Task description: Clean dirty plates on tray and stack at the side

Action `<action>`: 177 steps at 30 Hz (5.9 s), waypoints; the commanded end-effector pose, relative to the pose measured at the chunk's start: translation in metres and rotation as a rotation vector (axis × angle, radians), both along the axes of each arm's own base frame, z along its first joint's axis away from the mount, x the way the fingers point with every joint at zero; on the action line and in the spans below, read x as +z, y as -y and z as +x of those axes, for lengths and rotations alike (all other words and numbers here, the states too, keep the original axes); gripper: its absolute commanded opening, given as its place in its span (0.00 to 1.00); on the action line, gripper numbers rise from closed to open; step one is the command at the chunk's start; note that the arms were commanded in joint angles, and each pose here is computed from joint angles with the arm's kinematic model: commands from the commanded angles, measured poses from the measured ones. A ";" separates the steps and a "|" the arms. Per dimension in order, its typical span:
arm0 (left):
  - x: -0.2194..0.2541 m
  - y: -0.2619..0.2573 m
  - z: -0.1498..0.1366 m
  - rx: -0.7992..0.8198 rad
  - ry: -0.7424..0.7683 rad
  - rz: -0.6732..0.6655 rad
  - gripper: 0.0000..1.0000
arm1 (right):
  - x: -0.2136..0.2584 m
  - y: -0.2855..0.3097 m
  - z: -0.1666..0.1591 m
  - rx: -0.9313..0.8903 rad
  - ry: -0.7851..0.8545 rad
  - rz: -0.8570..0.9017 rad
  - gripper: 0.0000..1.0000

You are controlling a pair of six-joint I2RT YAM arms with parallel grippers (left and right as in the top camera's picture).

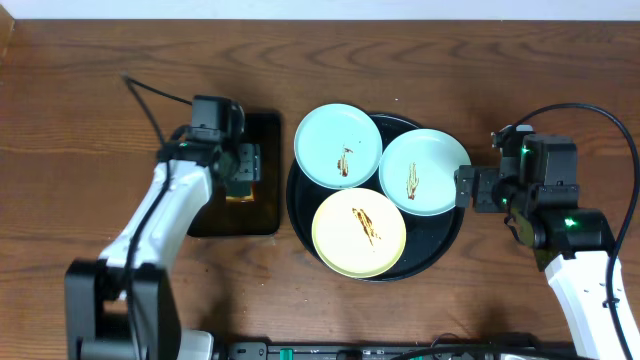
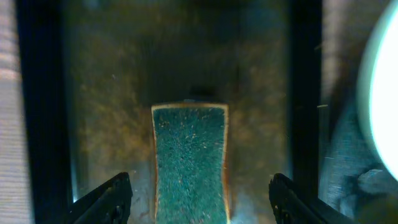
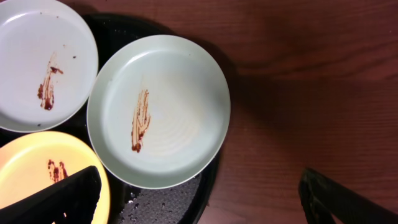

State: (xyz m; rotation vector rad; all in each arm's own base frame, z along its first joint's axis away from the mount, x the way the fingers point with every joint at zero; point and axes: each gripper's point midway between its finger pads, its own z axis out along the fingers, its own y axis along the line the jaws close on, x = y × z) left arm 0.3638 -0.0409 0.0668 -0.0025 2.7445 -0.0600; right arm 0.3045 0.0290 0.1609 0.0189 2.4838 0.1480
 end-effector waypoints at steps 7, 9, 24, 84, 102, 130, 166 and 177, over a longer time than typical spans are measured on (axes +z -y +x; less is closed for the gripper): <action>-0.039 -0.008 -0.002 0.016 -0.105 0.054 0.67 | 0.008 0.005 0.004 -0.024 0.018 -0.002 0.99; -0.043 -0.006 -0.003 0.015 -0.116 0.048 0.64 | 0.008 0.005 0.004 -0.024 0.018 -0.002 0.99; -0.060 -0.007 -0.015 0.021 -0.179 0.053 0.42 | 0.008 0.005 0.004 -0.024 0.016 -0.002 0.99; 0.000 -0.007 -0.014 0.093 -0.054 0.009 0.08 | -0.140 0.021 0.051 -0.064 -0.287 0.154 0.14; 0.002 -0.007 -0.013 0.093 -0.047 0.008 0.07 | -0.143 0.020 0.041 -0.067 -0.331 0.157 0.01; 0.144 -0.004 0.009 0.091 0.446 -0.072 0.07 | -0.143 0.020 0.041 -0.067 -0.331 0.156 0.01; 0.037 0.023 -0.022 0.052 -0.092 -0.135 0.08 | -0.145 0.020 0.037 -0.068 -0.349 0.157 0.01; 0.081 0.139 -0.010 -0.242 0.074 -0.225 0.08 | -0.145 0.020 0.037 -0.068 -0.350 0.158 0.01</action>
